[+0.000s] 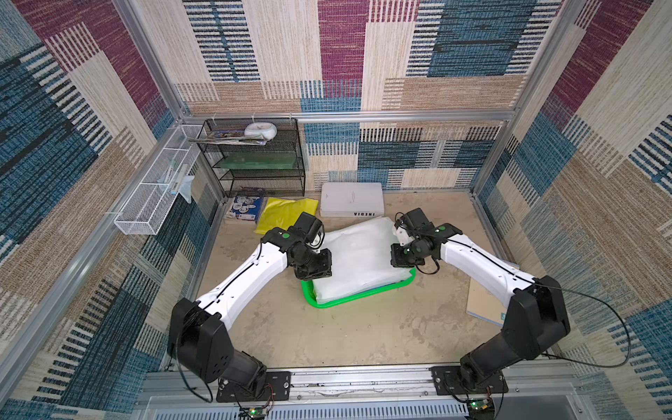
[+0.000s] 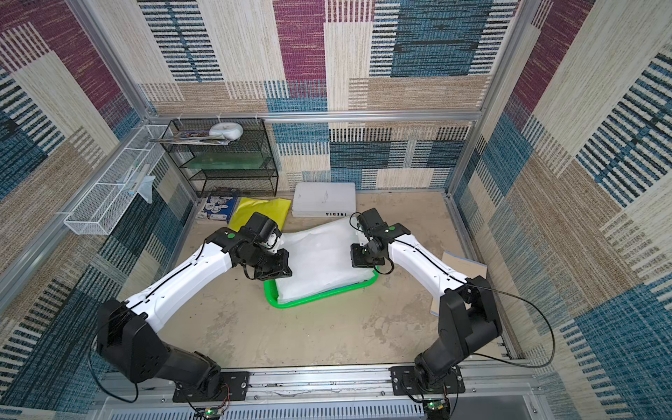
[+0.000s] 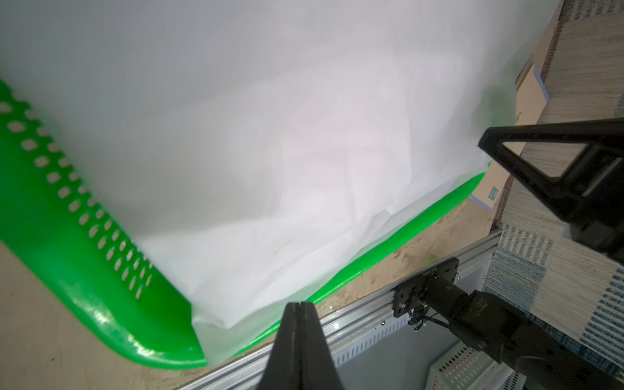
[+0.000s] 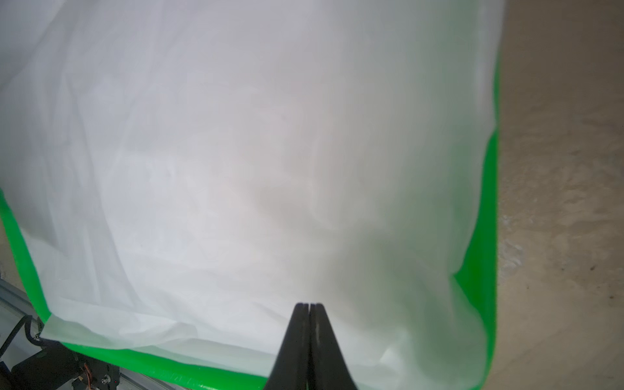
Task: Put the folded raincoat in the basket
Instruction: Place the raincoat in the basket, then adjust the basket at the center of the board.
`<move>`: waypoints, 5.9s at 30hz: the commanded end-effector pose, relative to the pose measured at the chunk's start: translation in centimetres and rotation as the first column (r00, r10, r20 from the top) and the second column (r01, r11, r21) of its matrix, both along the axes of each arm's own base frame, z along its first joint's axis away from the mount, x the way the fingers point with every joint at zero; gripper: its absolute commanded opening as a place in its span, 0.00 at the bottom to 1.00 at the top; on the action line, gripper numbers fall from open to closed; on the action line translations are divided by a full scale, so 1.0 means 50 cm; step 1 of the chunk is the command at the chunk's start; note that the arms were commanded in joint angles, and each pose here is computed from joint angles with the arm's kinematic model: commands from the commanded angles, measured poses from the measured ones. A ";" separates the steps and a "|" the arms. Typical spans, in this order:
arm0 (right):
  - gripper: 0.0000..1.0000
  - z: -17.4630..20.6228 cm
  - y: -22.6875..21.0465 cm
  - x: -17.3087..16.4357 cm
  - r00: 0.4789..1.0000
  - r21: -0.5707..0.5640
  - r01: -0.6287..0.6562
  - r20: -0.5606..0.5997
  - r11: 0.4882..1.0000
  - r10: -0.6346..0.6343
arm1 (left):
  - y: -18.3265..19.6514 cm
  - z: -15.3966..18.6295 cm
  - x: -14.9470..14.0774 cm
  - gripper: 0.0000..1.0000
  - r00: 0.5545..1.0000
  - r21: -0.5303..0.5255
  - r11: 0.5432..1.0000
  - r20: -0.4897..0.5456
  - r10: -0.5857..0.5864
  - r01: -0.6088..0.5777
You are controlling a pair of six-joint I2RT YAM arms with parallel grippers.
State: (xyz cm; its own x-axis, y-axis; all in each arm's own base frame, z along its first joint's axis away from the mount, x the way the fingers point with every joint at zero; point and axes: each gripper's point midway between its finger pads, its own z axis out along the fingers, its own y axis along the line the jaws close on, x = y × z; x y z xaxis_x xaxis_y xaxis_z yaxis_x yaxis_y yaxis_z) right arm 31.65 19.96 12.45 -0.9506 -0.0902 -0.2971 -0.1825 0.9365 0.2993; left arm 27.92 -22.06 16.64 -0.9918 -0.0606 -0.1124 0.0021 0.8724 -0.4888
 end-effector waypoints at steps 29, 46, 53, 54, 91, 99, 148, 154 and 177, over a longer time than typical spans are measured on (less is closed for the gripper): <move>0.08 -0.036 0.102 0.264 0.999 0.059 0.038 0.027 0.997 -0.040 | -0.033 -0.087 0.178 0.00 1.000 0.091 0.996 -0.021 0.022 -0.020; 0.08 0.012 0.108 0.282 0.999 0.171 0.004 0.045 0.985 -0.012 | -0.014 -0.010 0.202 0.00 0.998 0.024 0.998 0.041 0.056 -0.057; 0.08 -0.074 0.094 0.280 0.999 0.104 0.035 -0.030 0.994 -0.032 | 0.027 -0.078 0.251 0.00 0.992 0.112 0.985 0.007 0.127 -0.127; 0.07 -0.076 0.091 0.276 0.999 0.099 0.036 -0.032 0.994 -0.033 | 0.036 -0.085 0.250 0.00 0.990 0.123 0.983 -0.002 0.138 -0.137; 0.10 -0.023 0.098 0.206 1.000 0.206 0.008 -0.012 0.978 -0.005 | 0.202 -0.110 0.274 0.00 0.950 0.147 0.942 -0.044 0.310 -0.301; 0.12 0.047 0.102 0.196 0.999 0.248 -0.008 0.042 0.969 -0.002 | 0.162 0.002 0.246 0.00 0.965 -0.018 0.965 0.023 0.263 -0.263; 0.49 0.087 -0.010 -0.035 0.988 0.166 -0.008 0.153 0.986 -0.018 | 0.213 -0.012 -0.080 0.62 0.966 0.263 0.931 0.121 0.229 -0.254; 0.51 0.099 -0.001 -0.042 0.989 0.189 -0.031 0.151 0.982 0.002 | 0.205 -0.074 -0.039 0.60 0.971 0.252 0.938 0.039 0.238 -0.240; 0.52 0.127 -0.069 -0.029 0.970 0.124 0.069 0.223 0.990 -0.096 | -0.088 -0.124 0.161 0.15 0.998 0.057 0.997 0.007 -0.055 0.054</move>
State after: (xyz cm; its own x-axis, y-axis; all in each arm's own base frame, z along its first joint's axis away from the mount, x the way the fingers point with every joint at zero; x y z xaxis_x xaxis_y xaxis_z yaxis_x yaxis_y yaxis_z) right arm 30.03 16.89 18.96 -0.8580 0.0360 -0.5123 -0.1884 0.9059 0.3793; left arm 35.36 -26.21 10.26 -0.9927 -0.0100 -0.1198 0.0442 0.8964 -0.4410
